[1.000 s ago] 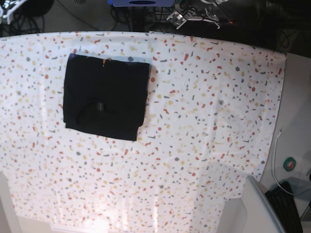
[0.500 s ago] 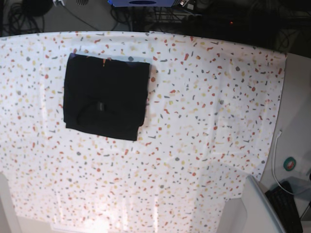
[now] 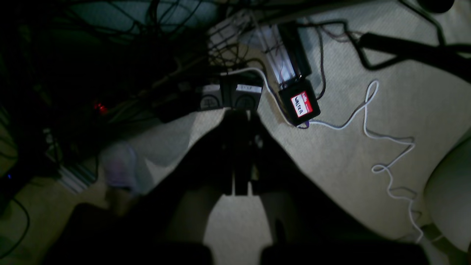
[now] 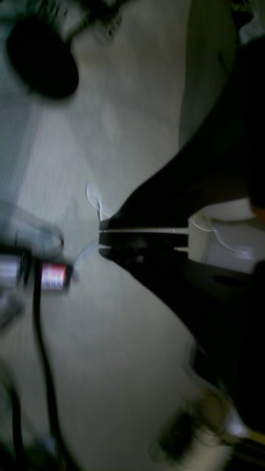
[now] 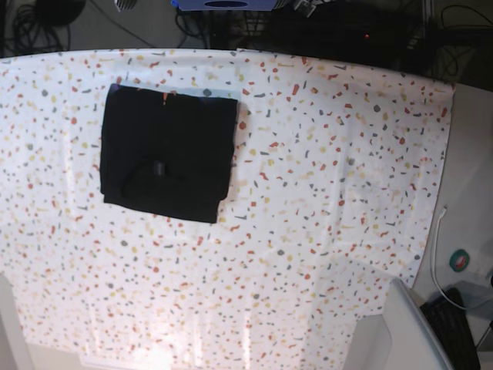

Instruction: Layout the t-shirt on the table in an organized manner, then fold the t-shirt properly

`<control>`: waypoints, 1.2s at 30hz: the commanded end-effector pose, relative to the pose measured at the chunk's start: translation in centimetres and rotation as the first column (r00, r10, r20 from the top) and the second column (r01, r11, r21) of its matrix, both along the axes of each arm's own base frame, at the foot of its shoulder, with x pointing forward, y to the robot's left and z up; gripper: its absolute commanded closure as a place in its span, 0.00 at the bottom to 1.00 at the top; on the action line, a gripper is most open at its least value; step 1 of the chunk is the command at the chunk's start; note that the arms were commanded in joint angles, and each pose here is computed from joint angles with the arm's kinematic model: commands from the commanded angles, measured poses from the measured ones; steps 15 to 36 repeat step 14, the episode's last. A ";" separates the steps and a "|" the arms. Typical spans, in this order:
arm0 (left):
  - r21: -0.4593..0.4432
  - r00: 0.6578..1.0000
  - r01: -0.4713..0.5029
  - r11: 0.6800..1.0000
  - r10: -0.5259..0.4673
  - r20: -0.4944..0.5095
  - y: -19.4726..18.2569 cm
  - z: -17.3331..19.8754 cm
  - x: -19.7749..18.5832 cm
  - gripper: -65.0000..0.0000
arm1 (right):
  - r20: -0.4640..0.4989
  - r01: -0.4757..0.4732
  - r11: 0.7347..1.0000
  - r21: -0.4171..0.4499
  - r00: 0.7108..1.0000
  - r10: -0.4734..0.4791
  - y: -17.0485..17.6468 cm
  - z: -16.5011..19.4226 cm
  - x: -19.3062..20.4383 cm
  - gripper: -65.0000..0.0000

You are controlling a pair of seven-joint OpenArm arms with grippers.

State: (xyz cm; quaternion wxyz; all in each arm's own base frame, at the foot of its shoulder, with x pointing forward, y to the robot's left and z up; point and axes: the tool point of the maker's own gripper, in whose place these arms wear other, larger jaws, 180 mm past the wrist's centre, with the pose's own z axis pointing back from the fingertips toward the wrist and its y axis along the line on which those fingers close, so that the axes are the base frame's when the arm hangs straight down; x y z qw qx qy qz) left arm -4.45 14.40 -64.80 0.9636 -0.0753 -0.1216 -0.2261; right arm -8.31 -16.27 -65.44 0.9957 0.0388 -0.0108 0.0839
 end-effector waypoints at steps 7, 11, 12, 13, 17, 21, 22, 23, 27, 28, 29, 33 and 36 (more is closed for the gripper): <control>0.150 0.995 -0.027 0.988 0.012 0.095 3.2 0.1 1.7 1.00 | 0.046 0.014 0.998 0.058 0.999 -0.017 3.3 0.0 0.7 1.00; 0.211 0.992 -0.051 0.976 0.026 0.122 4.8 0.3 2.5 1.00 | 0.050 0.006 0.998 0.068 0.999 -0.009 3.8 0.0 0.7 1.00; 0.217 0.992 -0.055 0.975 0.029 0.120 5.1 0.3 2.5 1.00 | 0.050 0.004 0.998 0.068 0.999 -0.008 3.8 0.0 0.7 1.00; 0.223 0.992 -0.054 0.973 0.026 0.123 5.6 0.3 2.6 1.00 | 0.053 0.004 0.998 0.068 0.999 -0.008 3.8 0.0 0.9 1.00; 0.223 0.992 -0.054 0.973 0.026 0.123 5.6 0.3 2.6 1.00 | 0.054 0.002 0.998 0.069 0.999 -0.006 3.8 0.0 1.0 1.00; 0.223 0.992 -0.054 0.973 0.026 0.123 5.6 0.3 2.6 1.00 | 0.054 0.002 0.998 0.069 0.999 -0.006 3.8 0.0 1.0 1.00; 0.223 0.992 -0.054 0.973 0.026 0.123 5.6 0.3 2.6 1.00 | 0.054 0.002 0.998 0.069 0.999 -0.006 3.8 0.0 1.0 1.00; 0.223 0.992 -0.054 0.973 0.026 0.123 5.6 0.3 2.6 1.00 | 0.054 0.002 0.998 0.069 0.999 -0.006 3.8 0.0 1.0 1.00; 0.223 0.992 -0.054 0.973 0.026 0.123 5.6 0.3 2.6 1.00 | 0.054 0.002 0.998 0.069 0.999 -0.006 3.8 0.0 1.0 1.00; 0.223 0.992 -0.054 0.973 0.026 0.123 5.6 0.3 2.6 1.00 | 0.054 0.002 0.998 0.069 0.999 -0.006 3.8 0.0 1.0 1.00; 0.223 0.992 -0.054 0.973 0.026 0.123 5.6 0.3 2.6 1.00 | 0.054 0.002 0.998 0.069 0.999 -0.006 3.8 0.0 1.0 1.00; 0.223 0.992 -0.054 0.973 0.026 0.123 5.6 0.3 2.6 1.00 | 0.054 0.002 0.998 0.069 0.999 -0.006 3.8 0.0 1.0 1.00; 0.223 0.992 -0.054 0.973 0.026 0.123 5.6 0.3 2.6 1.00 | 0.054 0.002 0.998 0.069 0.999 -0.006 3.8 0.0 1.0 1.00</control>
